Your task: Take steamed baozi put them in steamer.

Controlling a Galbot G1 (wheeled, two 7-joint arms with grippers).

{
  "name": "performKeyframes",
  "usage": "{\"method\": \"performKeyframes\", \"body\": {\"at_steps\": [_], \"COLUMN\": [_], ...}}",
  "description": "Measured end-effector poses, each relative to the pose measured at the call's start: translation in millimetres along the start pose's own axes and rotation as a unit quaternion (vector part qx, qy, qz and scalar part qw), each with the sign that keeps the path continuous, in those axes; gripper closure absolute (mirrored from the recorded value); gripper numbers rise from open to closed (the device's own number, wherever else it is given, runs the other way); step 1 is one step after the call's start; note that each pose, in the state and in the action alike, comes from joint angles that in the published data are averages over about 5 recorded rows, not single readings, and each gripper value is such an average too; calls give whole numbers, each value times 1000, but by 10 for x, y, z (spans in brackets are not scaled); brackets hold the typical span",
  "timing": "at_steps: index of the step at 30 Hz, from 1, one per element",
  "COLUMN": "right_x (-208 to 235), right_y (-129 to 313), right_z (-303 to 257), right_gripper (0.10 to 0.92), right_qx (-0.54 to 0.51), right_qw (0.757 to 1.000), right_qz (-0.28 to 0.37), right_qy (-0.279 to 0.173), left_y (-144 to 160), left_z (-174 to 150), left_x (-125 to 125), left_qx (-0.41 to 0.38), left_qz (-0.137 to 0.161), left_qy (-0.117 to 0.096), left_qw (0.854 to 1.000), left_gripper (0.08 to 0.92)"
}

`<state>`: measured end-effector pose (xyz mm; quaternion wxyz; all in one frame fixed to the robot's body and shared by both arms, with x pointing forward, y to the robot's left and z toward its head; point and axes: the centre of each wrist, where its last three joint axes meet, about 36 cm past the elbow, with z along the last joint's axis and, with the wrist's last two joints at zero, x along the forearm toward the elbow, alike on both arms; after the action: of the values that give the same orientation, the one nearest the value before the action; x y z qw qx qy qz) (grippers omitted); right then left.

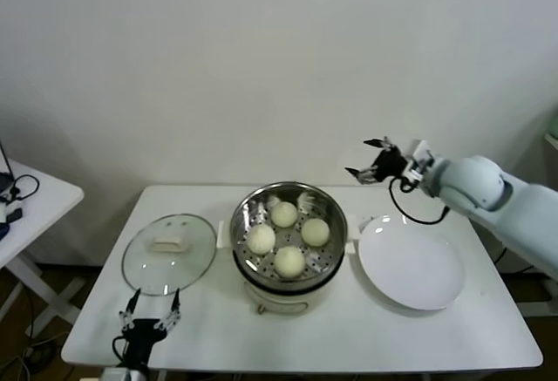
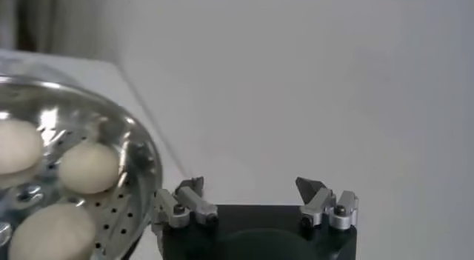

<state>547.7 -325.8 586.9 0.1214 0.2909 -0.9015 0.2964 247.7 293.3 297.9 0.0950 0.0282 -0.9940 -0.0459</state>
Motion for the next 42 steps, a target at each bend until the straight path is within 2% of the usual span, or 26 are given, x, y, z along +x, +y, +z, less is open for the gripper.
{"method": "performKeyframes", "body": {"at_steps": [7,11,14,22,28,34,42], "right_x": [162,260,367,820,1178,1315,1388], "right_y": [422,678,938,1954,2691,3077,3319], "right_z": [262,537,881,1862,2337,2515,2567], "right_gripper": [200,200,200,200,200,200,200], "right_qx": [-63,-113,-153,-240,-282,-297,-303], "right_qw": [993,980,968,938,919,904,895], "right_qz": [57,97,130,201,242,274,294], "right_qy": [-84,-133,-152,-149,-134,-139,-146], "left_y": [5,11,5,-33,-43,-56,-57], "left_z": [0,3,-9,-66,-89,-110,-138], "left_x": [-16,-11,-13,-20,-16,4,27], "left_qx": [3,5,7,13,13,14,14], "left_qz": [1,0,0,0,1,3,3], "left_qy": [-4,-6,-9,-18,-21,-24,-27], "left_qw": [1000,1000,1000,1000,1000,1000,1000], "left_gripper": [177,177,177,177,177,177,177]}}
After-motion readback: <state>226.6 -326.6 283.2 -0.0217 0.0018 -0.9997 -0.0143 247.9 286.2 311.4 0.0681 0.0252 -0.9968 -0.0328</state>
